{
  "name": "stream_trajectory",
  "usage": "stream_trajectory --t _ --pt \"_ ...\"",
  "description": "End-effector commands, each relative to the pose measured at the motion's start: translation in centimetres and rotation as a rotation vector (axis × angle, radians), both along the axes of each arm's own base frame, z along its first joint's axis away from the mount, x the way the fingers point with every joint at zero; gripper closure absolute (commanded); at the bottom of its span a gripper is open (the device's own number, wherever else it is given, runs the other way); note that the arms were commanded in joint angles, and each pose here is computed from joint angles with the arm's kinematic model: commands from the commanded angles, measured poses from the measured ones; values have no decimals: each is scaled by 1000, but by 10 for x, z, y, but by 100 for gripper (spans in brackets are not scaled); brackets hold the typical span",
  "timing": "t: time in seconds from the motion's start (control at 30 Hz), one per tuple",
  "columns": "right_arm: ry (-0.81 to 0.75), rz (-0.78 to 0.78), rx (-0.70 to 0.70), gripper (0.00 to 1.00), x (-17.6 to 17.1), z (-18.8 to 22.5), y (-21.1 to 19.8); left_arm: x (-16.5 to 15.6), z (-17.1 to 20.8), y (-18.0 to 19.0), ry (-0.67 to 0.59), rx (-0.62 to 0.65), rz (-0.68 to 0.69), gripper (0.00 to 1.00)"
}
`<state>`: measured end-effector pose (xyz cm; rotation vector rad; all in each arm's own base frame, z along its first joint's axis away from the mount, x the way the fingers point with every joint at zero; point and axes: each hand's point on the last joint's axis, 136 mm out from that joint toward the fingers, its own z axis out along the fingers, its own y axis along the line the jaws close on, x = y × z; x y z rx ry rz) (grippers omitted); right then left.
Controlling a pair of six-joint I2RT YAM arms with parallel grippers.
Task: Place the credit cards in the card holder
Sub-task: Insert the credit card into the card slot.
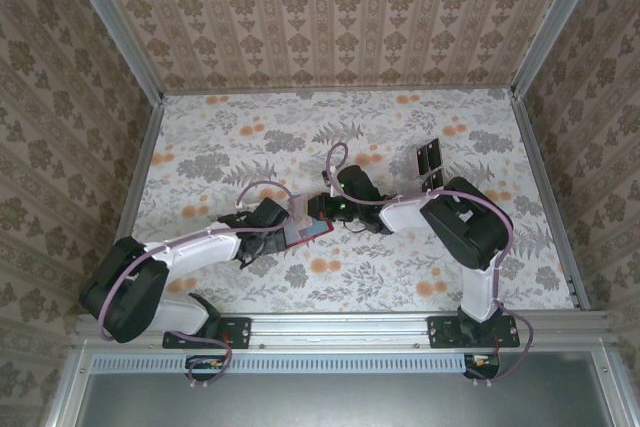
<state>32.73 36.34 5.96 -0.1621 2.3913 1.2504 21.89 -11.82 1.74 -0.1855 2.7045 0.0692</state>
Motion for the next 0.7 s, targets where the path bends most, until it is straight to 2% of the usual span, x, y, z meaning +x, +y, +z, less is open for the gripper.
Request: stream_trajectory --t 0.0,0.3,0.67 --pt "29 21 0 100 -7 -12 3 -6 -6 5 16 18 11 0" --pt "27 -9 -11 100 -4 -17 -6 -6 -6 4 15 17 10 0" --pt "13 -31 28 100 1 -6 -12 -6 -7 5 17 19 10 0"
